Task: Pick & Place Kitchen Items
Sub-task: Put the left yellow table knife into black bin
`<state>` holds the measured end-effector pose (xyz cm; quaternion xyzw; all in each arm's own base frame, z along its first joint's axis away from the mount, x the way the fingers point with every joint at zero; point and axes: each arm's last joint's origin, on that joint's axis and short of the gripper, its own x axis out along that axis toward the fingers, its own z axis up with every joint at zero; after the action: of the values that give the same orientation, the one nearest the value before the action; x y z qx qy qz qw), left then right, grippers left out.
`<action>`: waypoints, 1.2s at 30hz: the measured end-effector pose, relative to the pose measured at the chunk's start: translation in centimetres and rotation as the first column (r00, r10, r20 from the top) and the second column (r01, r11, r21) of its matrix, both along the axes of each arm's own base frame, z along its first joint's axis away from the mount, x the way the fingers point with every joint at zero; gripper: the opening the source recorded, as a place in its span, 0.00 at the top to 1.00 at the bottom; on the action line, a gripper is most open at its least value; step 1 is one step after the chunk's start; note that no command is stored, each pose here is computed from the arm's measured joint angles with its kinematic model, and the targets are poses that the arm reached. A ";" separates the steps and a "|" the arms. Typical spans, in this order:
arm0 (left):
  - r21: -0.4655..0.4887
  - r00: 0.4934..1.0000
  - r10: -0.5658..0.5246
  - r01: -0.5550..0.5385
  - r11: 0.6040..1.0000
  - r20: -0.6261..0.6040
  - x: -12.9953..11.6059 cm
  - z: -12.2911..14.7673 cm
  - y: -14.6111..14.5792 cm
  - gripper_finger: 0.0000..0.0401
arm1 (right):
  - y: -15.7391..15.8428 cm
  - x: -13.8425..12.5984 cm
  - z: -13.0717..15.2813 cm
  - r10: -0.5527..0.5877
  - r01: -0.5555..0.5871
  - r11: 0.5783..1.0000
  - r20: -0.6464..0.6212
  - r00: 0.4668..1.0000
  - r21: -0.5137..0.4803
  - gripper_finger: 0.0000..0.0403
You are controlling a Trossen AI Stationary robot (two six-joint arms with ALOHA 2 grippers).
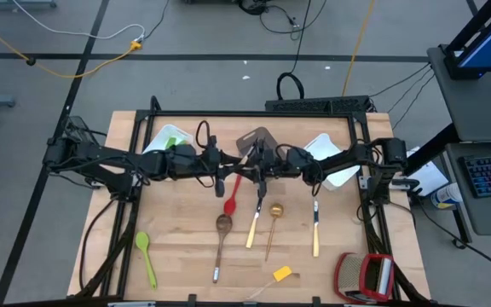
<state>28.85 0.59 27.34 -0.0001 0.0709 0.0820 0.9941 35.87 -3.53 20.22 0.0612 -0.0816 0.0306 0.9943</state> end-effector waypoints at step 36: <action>-0.075 0.922 0.119 -0.157 0.985 -0.369 -1.4 -3.6 1.5 0.79 | -1.9 -10.9 3.4 -0.375 0.560 0.828 -0.776 0.507 -0.034 0.81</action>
<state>27.47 2.08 23.78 -0.0415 0.2571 0.1469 0.9543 24.99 -5.43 23.57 0.1542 0.3232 -0.2782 0.8913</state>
